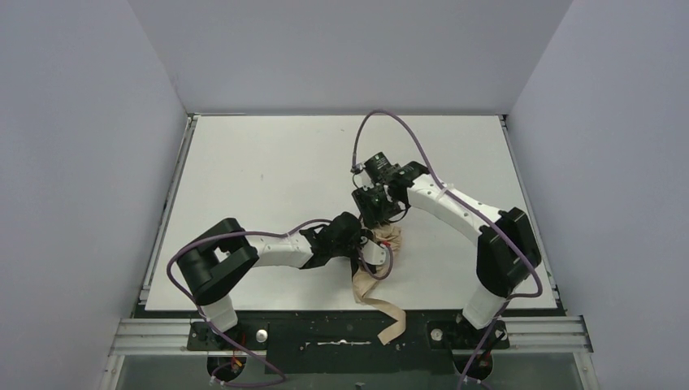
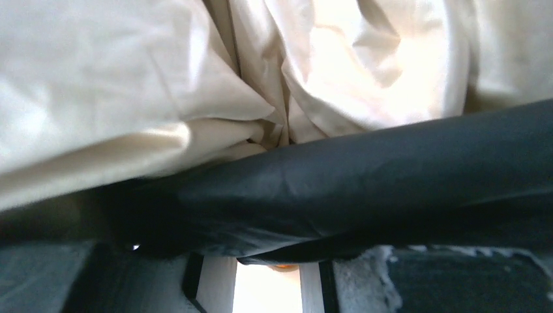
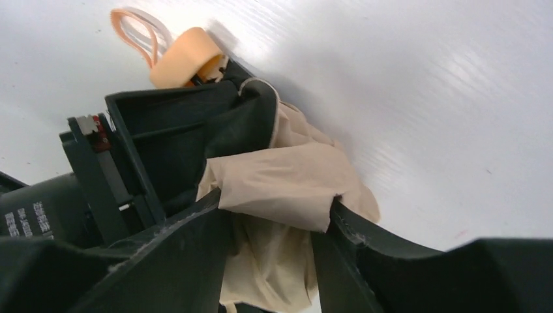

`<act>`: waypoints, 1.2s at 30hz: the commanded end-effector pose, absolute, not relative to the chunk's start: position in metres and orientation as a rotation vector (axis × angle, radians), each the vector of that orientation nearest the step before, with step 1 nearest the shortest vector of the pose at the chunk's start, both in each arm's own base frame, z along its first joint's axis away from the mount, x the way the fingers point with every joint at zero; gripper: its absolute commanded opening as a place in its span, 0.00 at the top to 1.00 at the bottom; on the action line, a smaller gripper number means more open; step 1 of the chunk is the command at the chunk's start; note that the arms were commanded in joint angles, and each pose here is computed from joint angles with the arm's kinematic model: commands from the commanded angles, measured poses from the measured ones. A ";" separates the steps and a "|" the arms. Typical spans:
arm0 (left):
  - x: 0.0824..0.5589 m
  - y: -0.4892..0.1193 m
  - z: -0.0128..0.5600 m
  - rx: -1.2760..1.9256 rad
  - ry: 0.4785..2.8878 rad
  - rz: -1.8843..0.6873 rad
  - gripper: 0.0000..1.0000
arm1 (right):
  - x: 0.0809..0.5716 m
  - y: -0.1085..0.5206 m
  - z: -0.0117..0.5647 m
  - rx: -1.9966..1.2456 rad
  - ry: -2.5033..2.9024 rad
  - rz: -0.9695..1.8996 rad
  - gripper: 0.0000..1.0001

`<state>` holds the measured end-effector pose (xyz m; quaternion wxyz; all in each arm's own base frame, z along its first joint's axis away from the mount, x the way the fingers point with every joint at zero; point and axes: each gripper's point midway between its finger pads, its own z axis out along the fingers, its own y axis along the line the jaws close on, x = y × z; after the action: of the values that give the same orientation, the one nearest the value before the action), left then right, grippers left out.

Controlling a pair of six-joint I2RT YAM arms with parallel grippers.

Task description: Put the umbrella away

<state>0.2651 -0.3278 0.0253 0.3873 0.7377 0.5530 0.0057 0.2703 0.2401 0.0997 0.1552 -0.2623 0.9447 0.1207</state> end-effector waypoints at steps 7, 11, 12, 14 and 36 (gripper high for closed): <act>0.264 -0.321 0.026 1.896 1.236 0.280 1.00 | 0.284 0.189 0.205 -0.555 2.364 0.412 0.31; 0.269 -0.317 0.029 1.841 1.181 0.410 1.00 | 0.288 0.156 0.217 -0.497 2.273 0.431 0.09; 0.270 -0.316 0.028 1.840 1.171 0.434 1.00 | 0.288 0.152 0.214 -0.513 2.269 0.426 0.06; 0.270 -0.314 0.026 1.845 1.159 0.467 1.00 | 0.285 0.150 0.206 -0.577 2.277 0.442 0.02; 0.267 -0.315 0.022 1.838 1.135 0.476 1.00 | 0.247 0.188 0.129 -0.964 2.510 0.773 0.00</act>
<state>0.2652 -0.3268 0.0334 0.4708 0.7298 0.4674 0.1652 0.2421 0.1742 0.1360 0.1795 -0.3096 0.8959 0.2633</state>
